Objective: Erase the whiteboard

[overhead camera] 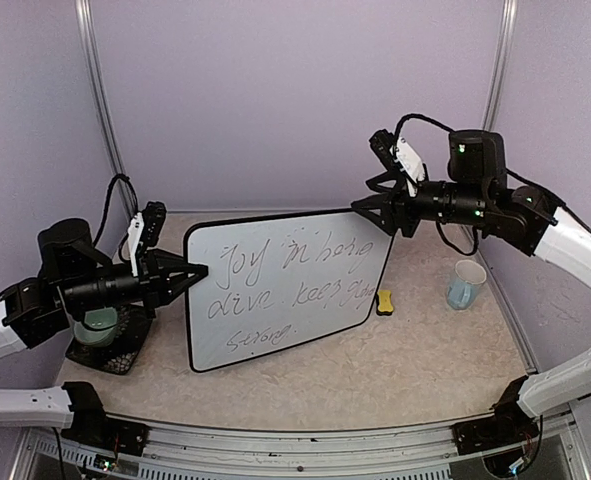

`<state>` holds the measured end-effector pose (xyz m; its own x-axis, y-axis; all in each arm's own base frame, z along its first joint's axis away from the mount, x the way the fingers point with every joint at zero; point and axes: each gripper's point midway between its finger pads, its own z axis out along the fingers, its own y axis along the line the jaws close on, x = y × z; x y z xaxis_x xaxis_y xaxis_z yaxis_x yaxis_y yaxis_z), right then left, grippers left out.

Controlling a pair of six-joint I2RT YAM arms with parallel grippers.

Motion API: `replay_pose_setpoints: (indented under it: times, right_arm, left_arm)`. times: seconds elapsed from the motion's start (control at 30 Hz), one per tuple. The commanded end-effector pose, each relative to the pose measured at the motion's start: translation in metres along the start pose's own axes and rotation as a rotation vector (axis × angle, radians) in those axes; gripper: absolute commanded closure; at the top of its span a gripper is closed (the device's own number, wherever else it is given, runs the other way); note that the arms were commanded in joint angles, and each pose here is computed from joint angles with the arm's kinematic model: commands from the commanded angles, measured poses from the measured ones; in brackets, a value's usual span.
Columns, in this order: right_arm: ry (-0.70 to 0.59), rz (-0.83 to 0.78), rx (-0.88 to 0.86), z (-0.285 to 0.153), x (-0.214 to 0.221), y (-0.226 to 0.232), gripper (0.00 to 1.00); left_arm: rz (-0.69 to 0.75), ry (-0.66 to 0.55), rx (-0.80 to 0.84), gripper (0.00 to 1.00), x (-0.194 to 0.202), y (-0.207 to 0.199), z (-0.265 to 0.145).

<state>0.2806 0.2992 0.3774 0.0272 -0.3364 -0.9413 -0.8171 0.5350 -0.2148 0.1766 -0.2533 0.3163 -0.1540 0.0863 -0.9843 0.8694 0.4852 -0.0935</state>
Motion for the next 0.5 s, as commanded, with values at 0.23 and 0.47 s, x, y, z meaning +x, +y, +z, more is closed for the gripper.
replay_pose_setpoints:
  times: [0.23, 0.47]
  right_arm:
    - [-0.067, 0.160, 0.220, -0.014, 0.006, -0.050, 0.40]
    - [-0.182, 0.151, 0.247, -0.047, -0.020, -0.049, 0.31]
  left_arm:
    - [0.131, -0.311, -0.036, 1.00, -0.113, -0.005, -0.008]
    - [0.131, -0.273, -0.145, 1.00, -0.111, 0.011, 0.005]
